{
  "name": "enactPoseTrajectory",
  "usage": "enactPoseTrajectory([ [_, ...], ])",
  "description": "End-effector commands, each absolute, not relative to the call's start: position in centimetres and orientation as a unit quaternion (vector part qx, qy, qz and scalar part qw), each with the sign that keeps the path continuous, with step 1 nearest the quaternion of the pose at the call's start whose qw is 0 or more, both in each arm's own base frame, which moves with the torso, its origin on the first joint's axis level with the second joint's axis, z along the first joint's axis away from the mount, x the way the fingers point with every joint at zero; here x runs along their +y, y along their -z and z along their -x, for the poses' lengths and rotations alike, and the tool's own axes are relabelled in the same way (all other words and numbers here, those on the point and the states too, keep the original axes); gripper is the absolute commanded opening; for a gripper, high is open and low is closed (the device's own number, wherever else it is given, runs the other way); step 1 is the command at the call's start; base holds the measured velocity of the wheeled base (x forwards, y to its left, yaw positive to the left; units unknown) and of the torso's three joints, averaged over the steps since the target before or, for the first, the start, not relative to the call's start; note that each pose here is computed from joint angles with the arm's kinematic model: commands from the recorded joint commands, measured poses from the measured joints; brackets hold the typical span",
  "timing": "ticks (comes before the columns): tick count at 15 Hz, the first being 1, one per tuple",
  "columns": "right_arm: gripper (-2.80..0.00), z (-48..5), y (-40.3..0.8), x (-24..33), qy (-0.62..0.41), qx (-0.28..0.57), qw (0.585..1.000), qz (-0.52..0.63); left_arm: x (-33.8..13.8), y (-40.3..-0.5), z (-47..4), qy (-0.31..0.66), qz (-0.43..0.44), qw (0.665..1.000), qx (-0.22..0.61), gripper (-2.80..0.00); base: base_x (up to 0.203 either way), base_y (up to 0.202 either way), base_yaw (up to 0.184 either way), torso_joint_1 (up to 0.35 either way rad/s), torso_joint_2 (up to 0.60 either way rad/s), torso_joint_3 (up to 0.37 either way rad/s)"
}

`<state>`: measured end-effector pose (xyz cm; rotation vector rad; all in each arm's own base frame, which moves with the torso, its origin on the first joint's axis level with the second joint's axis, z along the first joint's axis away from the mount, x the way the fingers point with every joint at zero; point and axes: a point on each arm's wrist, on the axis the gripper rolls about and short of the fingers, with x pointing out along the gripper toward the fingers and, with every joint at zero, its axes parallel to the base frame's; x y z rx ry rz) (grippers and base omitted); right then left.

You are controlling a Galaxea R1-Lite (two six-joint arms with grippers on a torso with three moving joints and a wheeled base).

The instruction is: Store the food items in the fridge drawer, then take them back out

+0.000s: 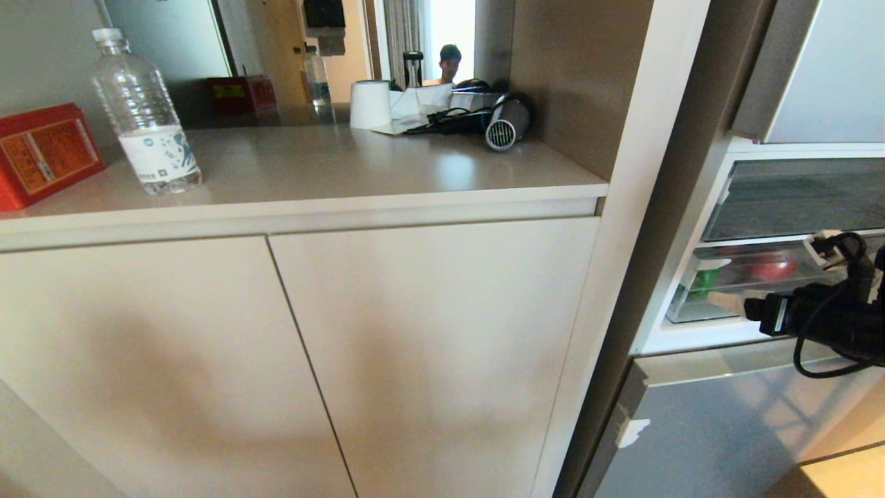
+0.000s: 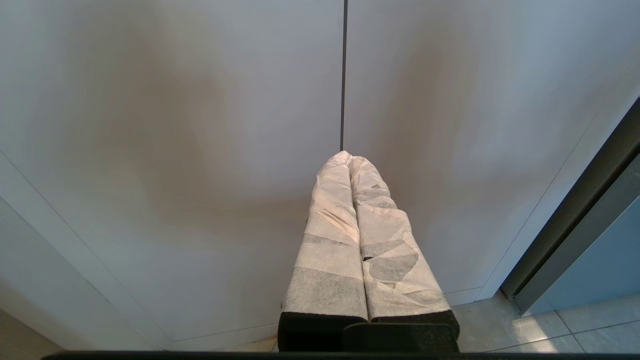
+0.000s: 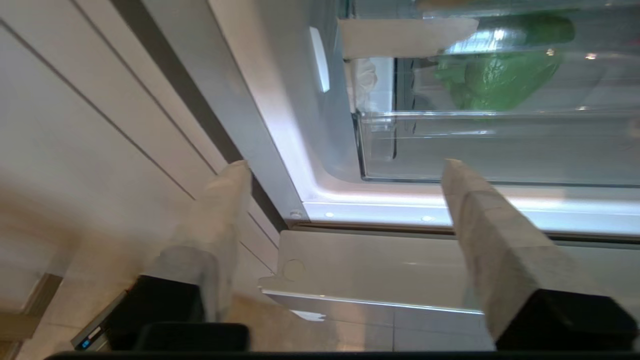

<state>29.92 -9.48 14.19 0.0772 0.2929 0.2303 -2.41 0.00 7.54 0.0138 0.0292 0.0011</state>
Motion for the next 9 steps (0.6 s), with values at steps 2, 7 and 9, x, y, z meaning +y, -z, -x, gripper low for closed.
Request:
enactPoseTrajectory([
  [2,0.0,-30.7,-13.2,-9.7,-0.116,0.156,0.98,-0.043,0.0,-7.5,2.4,-0.001,-0.007,1.0,0.015,-2.8,0.0,0.0,0.0,0.0,0.0,0.0],
  [7,0.0,-32.2,-13.1,-10.4,-0.104,0.157,0.981,-0.038,0.0,-7.5,2.4,-0.001,-0.007,1.0,0.015,-2.8,0.0,0.0,0.0,0.0,0.0,0.0],
  [9,0.0,-32.2,-13.2,-10.4,-0.081,0.168,0.982,-0.022,0.0,-7.5,2.4,-0.001,-0.007,1.0,0.015,-2.8,0.0,0.0,0.0,0.0,0.0,0.0],
])
